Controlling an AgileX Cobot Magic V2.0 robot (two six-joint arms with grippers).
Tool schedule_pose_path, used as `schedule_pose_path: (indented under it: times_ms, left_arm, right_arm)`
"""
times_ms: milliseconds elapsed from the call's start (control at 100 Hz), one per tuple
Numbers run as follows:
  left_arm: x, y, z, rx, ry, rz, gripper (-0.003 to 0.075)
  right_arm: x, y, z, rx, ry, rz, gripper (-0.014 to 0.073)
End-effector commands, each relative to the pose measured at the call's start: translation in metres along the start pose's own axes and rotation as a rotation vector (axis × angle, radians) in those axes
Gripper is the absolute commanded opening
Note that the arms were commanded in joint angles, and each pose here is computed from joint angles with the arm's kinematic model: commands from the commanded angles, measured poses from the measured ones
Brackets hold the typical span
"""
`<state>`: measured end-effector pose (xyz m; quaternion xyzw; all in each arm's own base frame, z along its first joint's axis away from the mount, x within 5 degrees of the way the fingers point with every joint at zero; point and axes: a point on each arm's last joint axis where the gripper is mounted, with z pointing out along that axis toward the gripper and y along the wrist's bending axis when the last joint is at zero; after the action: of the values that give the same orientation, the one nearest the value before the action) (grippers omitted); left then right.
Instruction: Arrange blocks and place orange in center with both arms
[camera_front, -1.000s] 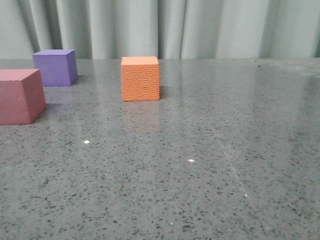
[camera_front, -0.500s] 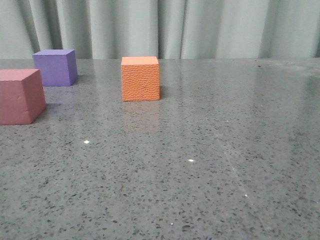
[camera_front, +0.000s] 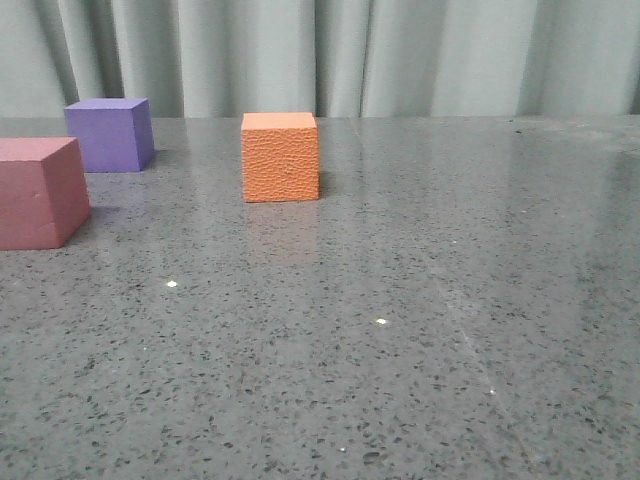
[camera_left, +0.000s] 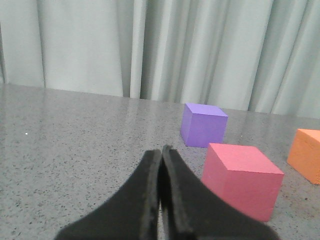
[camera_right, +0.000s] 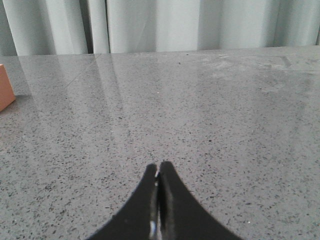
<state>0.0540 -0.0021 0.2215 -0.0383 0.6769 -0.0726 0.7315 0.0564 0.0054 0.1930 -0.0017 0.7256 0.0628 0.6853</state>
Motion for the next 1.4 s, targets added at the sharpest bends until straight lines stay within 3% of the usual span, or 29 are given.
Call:
schedule_pose_path:
  times_ms: [0,190,350,510,700,1000,1100,1200,1240,1310,1340,1390]
  left_arm:
    - [-0.040,-0.006,-0.004,0.021,-0.082,-0.047,-0.0019]
    - [-0.101,-0.015,0.010,-0.029,0.108,-0.057,-0.0019]
    - [-0.153,-0.023,0.035,-0.049,0.196,-0.030,-0.0019]
    - [-0.185,-0.028,0.068,-0.059,0.268,0.013,-0.0019]
    - [-0.198,-0.030,0.098,-0.063,0.294,0.013,-0.0019]
    - [-0.187,-0.029,0.121,-0.072,0.360,0.013,-0.0008]
    - [-0.185,-0.030,0.123,-0.064,0.369,-0.011,0.0120]
    - [-0.185,-0.030,0.123,-0.059,0.370,-0.021,0.0388]
    - [-0.185,-0.031,0.123,-0.055,0.371,-0.033,0.0538]
    - [-0.185,-0.031,0.123,-0.052,0.373,-0.040,0.0703]
    - [-0.185,-0.031,0.123,-0.053,0.377,-0.040,0.0721]
    - [-0.184,-0.031,0.123,-0.051,0.387,-0.042,0.0688]
  right_arm:
    - [-0.014,0.001,-0.003,-0.003,-0.124,-0.006,-0.0067]
    - [-0.014,0.001,-0.003,-0.003,-0.124,-0.006,-0.0067]
    - [-0.014,0.001,-0.003,-0.003,-0.124,-0.006,-0.0067]
    - [-0.014,0.001,-0.003,-0.003,-0.124,-0.006,-0.0067]
    - [-0.014,0.001,-0.003,-0.003,-0.124,-0.006,-0.0067]
    - [-0.014,0.001,-0.003,-0.003,-0.124,-0.006,-0.0067]
    - [-0.014,0.001,-0.003,-0.003,-0.124,-0.006,-0.0067]
    - [-0.014,0.001,-0.003,-0.003,-0.124,-0.006,-0.0067]
    - [-0.014,0.001,-0.003,-0.003,-0.124,-0.006,-0.0067]
    - [-0.014,0.001,-0.003,-0.003,-0.124,-0.006,-0.0067]
    - [-0.014,0.001,-0.003,-0.003,-0.124,-0.006,-0.0067]
    - [-0.014,0.001,-0.003,-0.003,-0.124,-0.006,-0.0067]
